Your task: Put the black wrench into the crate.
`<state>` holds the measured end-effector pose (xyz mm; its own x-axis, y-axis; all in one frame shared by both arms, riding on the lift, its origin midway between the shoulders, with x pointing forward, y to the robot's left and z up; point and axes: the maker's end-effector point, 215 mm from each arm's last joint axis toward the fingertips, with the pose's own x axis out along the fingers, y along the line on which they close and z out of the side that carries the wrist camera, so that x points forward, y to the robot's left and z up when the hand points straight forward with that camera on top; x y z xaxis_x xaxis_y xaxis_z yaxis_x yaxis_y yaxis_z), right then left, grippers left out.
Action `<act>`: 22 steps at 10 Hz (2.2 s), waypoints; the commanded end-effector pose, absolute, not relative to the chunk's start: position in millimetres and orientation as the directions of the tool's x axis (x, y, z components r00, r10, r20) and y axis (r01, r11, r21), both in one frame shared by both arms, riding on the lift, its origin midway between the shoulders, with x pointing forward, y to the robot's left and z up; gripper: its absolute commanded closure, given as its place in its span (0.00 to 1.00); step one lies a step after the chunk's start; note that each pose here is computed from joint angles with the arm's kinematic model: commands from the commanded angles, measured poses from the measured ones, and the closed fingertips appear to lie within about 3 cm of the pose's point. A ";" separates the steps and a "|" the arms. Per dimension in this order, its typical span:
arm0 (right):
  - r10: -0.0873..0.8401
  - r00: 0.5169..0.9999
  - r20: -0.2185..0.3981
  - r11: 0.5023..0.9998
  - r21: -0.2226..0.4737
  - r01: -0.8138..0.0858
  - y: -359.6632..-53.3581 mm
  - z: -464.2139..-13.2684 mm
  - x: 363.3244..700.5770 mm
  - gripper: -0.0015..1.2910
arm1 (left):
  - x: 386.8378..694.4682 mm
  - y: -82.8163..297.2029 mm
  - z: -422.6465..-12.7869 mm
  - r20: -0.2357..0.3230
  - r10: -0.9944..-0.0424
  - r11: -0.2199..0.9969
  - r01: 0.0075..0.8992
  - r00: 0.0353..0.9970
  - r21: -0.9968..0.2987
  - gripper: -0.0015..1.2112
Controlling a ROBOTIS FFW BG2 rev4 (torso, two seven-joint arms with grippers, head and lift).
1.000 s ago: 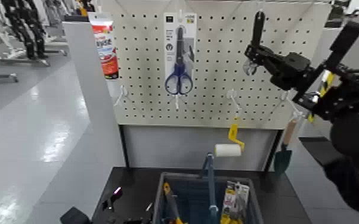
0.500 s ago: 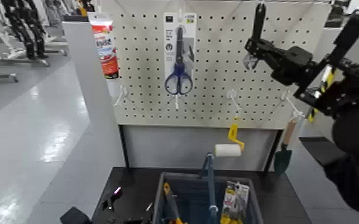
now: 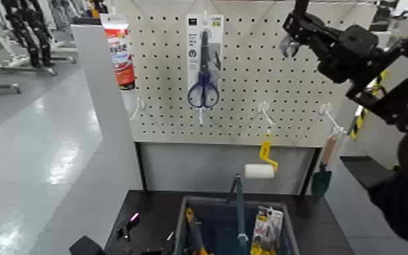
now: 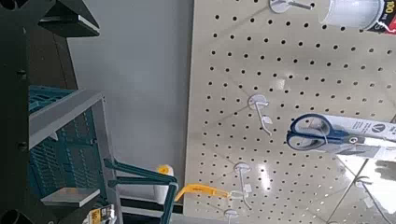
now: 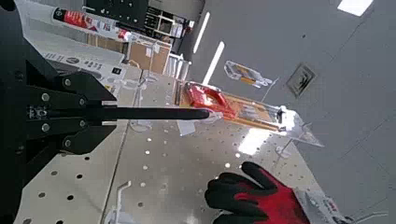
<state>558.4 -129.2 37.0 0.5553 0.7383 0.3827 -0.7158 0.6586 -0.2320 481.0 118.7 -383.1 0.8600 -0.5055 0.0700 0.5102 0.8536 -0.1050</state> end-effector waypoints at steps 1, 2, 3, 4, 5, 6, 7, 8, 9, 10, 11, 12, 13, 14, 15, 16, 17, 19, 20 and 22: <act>0.732 0.572 0.370 0.660 -0.180 -0.729 -115.6 15.1 545.1 0.86 | 480.6 117.3 -383.6 0.069 -0.508 0.852 0.512 0.859 -0.106 0.08; 0.724 0.587 0.362 0.663 -0.133 -0.736 -112.0 -3.5 542.2 0.86 | 480.6 116.7 -383.6 0.069 -0.508 0.852 0.512 0.859 -0.106 0.08; 0.702 0.627 0.339 0.682 -0.063 -0.729 -112.8 -30.2 546.0 0.86 | 480.0 116.7 -384.3 0.068 -0.508 0.852 0.512 0.859 -0.107 0.08; 0.679 0.669 0.302 0.704 -0.011 -0.710 -118.2 -55.7 548.7 0.86 | 479.9 116.6 -384.4 0.067 -0.508 0.852 0.513 0.859 -0.106 0.08; 0.653 0.712 0.258 0.730 0.037 -0.682 -129.8 -82.6 552.5 0.86 | 480.2 116.5 -384.3 0.068 -0.506 0.853 0.511 0.860 -0.107 0.08; 0.639 0.743 0.198 0.741 0.102 -0.664 -133.8 -121.1 555.6 0.86 | 480.5 116.5 -385.3 0.066 -0.507 0.853 0.511 0.860 -0.106 0.08; 0.629 0.766 0.130 0.744 0.183 -0.642 -136.2 -168.9 558.2 0.86 | 481.3 117.4 -384.5 0.067 -0.505 0.854 0.510 0.860 -0.105 0.08; 0.621 0.781 0.068 0.743 0.267 -0.614 -138.5 -217.2 557.3 0.86 | 481.0 118.3 -384.7 0.067 -0.504 0.855 0.508 0.861 -0.104 0.08; 0.622 0.783 0.010 0.738 0.326 -0.591 -136.9 -256.7 552.5 0.86 | 481.1 119.0 -384.8 0.066 -0.503 0.856 0.507 0.862 -0.103 0.08; 0.614 0.787 -0.061 0.749 0.359 -0.557 -138.3 -291.3 547.1 0.86 | 481.0 119.1 -385.6 0.065 -0.503 0.856 0.507 0.862 -0.103 0.09; 0.606 0.786 -0.124 0.760 0.382 -0.526 -143.0 -322.6 541.2 0.86 | 481.3 119.8 -385.5 0.067 -0.501 0.857 0.505 0.863 -0.105 0.08; 0.603 0.781 -0.163 0.763 0.403 -0.506 -144.0 -344.2 534.6 0.86 | 482.0 120.6 -385.6 0.066 -0.500 0.857 0.504 0.864 -0.103 0.08; 0.600 0.772 -0.211 0.771 0.409 -0.488 -144.8 -363.5 527.3 0.86 | 482.0 120.6 -385.6 0.066 -0.500 0.857 0.504 0.864 -0.103 0.08; 0.604 0.759 -0.245 0.771 0.420 -0.478 -141.8 -379.6 520.3 0.86 | 481.9 120.4 -385.8 0.065 -0.501 0.857 0.505 0.863 -0.100 0.08; 0.613 0.744 -0.266 0.765 0.436 -0.474 -136.1 -392.5 515.3 0.86 | 482.0 120.6 -385.6 0.066 -0.500 0.857 0.504 0.864 -0.103 0.08; 0.616 0.734 -0.286 0.763 0.450 -0.464 -133.5 -405.9 510.7 0.86 | 482.0 120.6 -385.6 0.066 -0.500 0.857 0.504 0.864 -0.103 0.08; 0.617 0.726 -0.302 0.761 0.464 -0.454 -134.4 -418.5 507.7 0.86 | 481.5 119.8 -385.8 0.065 -0.503 0.856 0.507 0.862 -0.100 0.08; 0.613 0.718 -0.329 0.764 0.476 -0.435 -136.0 -435.1 502.5 0.85 | 481.8 120.2 -385.5 0.066 -0.504 0.855 0.508 0.861 -0.100 0.08; 0.613 0.719 -0.326 0.761 0.489 -0.427 -136.2 -435.6 502.3 0.51 | 481.8 120.2 -385.5 0.066 -0.504 0.855 0.508 0.861 -0.100 0.08; 0.617 0.724 -0.308 0.754 0.494 -0.432 -136.7 -429.3 504.9 0.00 | 481.5 118.7 -385.7 0.066 -0.506 0.854 0.510 0.860 -0.099 0.08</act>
<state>503.4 -136.5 -431.6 0.7218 0.6173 -0.3129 -0.4307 0.7546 0.4951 481.6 119.2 -385.7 0.8603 -0.5056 0.0656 0.5098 0.8546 -0.0990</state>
